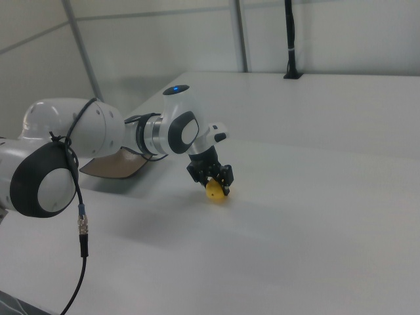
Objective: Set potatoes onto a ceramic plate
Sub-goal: 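Lift the held potato up off the table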
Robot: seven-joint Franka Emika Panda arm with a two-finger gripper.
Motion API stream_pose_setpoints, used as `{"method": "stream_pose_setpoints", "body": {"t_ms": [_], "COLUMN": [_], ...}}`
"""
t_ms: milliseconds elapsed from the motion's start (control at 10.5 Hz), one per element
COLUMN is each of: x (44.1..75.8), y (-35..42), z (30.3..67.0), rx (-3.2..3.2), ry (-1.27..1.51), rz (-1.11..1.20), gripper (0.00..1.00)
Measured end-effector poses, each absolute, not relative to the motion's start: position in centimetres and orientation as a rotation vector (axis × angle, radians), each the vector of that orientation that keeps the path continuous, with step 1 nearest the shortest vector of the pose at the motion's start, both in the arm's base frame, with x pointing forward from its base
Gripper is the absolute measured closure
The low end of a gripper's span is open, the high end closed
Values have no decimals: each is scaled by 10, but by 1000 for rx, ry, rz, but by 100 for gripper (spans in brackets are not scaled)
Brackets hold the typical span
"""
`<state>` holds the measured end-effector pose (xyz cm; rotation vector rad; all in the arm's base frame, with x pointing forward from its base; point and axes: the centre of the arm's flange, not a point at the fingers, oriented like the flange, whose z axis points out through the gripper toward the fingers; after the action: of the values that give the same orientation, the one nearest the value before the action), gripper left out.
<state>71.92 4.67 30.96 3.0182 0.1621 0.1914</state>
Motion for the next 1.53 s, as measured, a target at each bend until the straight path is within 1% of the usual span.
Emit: {"method": "stream_pose_setpoints", "body": {"t_ms": [381, 572, 668, 858, 1240, 1335, 1526], "x": [720, 722, 720, 709, 670, 660, 642], "y": [47, 47, 46, 44, 42, 42, 43], "z": [312, 333, 350, 395, 496, 515, 542], "rx": [3017, 3014, 3011, 3003, 3005, 3019, 3032], "ry": [162, 159, 154, 137, 94, 82, 74], "rz": [199, 242, 246, 224, 181, 182, 206], "gripper": [38, 38, 38, 38, 38, 38, 38]}}
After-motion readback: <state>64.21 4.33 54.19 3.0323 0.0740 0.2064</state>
